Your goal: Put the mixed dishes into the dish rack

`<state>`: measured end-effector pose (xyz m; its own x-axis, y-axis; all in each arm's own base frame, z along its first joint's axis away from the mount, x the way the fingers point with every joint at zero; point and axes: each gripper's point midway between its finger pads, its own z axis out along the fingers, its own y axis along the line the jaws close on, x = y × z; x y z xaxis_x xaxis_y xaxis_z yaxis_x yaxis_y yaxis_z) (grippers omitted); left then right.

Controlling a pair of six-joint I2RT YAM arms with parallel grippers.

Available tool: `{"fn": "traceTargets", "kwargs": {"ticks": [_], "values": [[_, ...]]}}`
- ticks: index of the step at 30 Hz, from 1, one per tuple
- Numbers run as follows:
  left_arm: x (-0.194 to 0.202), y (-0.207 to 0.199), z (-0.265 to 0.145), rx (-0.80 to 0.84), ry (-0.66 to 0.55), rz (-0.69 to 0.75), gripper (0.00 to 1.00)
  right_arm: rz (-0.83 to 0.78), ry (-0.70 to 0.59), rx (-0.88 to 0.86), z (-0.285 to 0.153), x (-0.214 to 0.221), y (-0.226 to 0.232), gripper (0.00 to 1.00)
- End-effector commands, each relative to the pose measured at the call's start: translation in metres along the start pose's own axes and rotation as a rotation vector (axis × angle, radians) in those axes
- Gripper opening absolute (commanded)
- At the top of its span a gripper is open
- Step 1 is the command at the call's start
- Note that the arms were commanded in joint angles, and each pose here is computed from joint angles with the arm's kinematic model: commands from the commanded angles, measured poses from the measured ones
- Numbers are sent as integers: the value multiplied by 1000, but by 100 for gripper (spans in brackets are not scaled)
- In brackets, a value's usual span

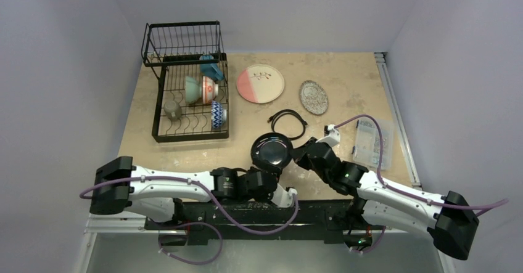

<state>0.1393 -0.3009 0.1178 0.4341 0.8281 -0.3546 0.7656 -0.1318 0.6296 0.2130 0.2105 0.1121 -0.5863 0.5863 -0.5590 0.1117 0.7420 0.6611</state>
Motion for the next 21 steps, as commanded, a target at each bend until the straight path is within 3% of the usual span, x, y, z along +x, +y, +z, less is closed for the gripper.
{"fn": "traceTargets", "kwargs": {"ticks": [1,10,15,21], "values": [[4,29,5,-189,112,106,72,61,-3,-54,-4,-9,22,0],[-1,21,29,-227,219,183,68,83,5,-70,-7,-8,24,0],[-2,37,34,-346,295,198,62,94,4,-74,-8,-9,23,0],[1,44,39,-414,367,239,39,98,8,-80,-8,-8,24,0]]}}
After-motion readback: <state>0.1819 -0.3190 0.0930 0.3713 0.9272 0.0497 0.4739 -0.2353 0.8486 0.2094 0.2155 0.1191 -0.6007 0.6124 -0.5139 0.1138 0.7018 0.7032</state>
